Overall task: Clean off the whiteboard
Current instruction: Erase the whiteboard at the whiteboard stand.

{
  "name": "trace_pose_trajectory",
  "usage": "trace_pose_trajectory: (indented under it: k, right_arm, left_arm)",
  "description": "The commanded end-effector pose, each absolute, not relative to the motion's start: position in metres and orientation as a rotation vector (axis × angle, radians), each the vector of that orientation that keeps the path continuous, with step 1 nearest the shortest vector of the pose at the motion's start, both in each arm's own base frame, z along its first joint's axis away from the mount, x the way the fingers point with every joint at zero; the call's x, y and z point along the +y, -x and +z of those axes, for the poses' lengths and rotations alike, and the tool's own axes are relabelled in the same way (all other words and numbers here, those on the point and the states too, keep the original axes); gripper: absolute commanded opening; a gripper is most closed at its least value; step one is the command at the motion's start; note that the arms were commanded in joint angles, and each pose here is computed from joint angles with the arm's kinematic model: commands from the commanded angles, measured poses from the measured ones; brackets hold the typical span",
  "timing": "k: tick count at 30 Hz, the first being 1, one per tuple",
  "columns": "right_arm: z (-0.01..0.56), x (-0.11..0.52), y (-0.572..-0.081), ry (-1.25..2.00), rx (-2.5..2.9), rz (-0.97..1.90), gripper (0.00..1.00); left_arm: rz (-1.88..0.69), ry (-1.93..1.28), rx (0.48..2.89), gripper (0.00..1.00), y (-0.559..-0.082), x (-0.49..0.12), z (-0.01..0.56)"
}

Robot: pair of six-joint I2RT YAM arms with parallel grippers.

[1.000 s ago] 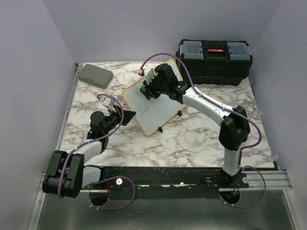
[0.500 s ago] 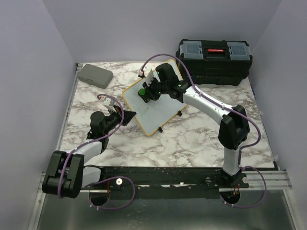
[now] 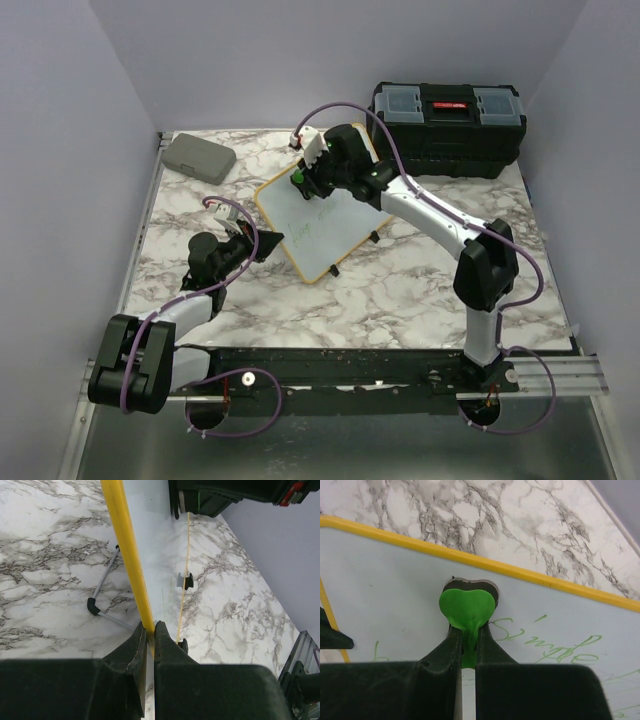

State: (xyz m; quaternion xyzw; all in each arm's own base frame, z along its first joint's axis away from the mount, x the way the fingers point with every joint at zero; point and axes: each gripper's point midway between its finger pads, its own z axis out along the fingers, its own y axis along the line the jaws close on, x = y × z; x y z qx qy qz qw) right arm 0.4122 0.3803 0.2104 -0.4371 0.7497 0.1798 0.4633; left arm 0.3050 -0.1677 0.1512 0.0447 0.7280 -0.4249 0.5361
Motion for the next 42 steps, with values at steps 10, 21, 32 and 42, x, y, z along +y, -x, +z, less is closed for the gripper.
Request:
trace_pose_trajectory:
  k: [10, 21, 32, 42]
  right_arm:
    - [0.178, 0.382, -0.363, 1.347, 1.813, 0.652, 0.01]
    - [0.2, 0.349, -0.442, 0.962, 1.888, 0.309, 0.01]
    - [0.207, 0.395, -0.395, 1.192, 1.771, 0.671, 0.01]
    - [0.167, 0.349, -0.419, 1.069, 1.94, 0.348, 0.01]
  left_arm:
    - [-1.028, -0.257, 1.666, 0.0, -0.293, -0.179, 0.164]
    - [-1.029, -0.257, 1.668, 0.0, -0.293, -0.18, 0.163]
    - [-1.029, -0.258, 1.669, 0.0, -0.293, -0.18, 0.162]
    - [-1.031, -0.26, 1.666, 0.0, -0.294, -0.18, 0.164]
